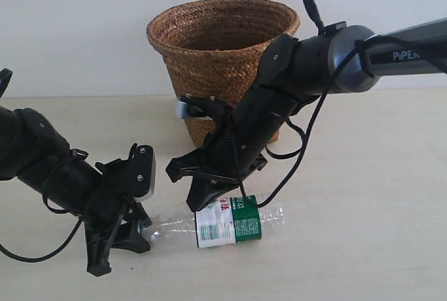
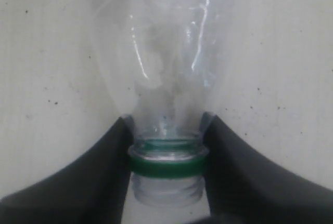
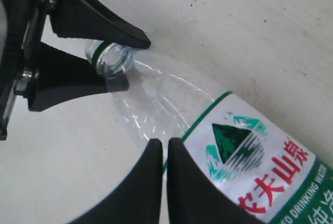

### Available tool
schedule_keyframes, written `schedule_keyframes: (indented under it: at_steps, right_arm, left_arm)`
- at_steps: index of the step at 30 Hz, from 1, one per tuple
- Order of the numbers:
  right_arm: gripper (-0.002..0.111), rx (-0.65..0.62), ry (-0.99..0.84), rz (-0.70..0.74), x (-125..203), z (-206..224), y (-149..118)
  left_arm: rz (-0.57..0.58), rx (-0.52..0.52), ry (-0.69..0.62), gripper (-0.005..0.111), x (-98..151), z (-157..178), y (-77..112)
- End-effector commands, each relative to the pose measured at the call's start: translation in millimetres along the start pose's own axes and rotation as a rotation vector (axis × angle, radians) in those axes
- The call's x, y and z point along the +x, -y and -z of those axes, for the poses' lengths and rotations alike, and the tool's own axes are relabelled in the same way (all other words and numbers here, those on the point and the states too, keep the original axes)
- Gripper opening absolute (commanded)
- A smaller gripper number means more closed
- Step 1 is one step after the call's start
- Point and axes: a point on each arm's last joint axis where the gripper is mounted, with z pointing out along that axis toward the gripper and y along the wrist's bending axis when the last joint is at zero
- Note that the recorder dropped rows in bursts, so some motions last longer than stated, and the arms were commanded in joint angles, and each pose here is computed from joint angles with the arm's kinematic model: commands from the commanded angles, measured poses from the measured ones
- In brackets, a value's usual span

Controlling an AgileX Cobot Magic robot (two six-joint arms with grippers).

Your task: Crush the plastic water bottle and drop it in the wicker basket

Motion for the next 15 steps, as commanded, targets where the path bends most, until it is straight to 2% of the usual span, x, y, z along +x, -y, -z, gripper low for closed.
schedule_keyframes:
  at_steps: [1,7,15]
  right_arm:
    - [0.0,0.009,0.04,0.029,-5,-2,-7]
    - [0.0,0.006,0.03,0.022,-4,-6,-4]
    - [0.0,0.033,-0.04,0.012,4,-36,18]
  left_arm:
    - [0.005,0.027,-0.02,0.005,4,-8,5.6]
    - [0.009,0.027,-0.02,0.005,4,-8,5.6]
    - [0.021,0.027,-0.021,0.005,4,-8,5.6]
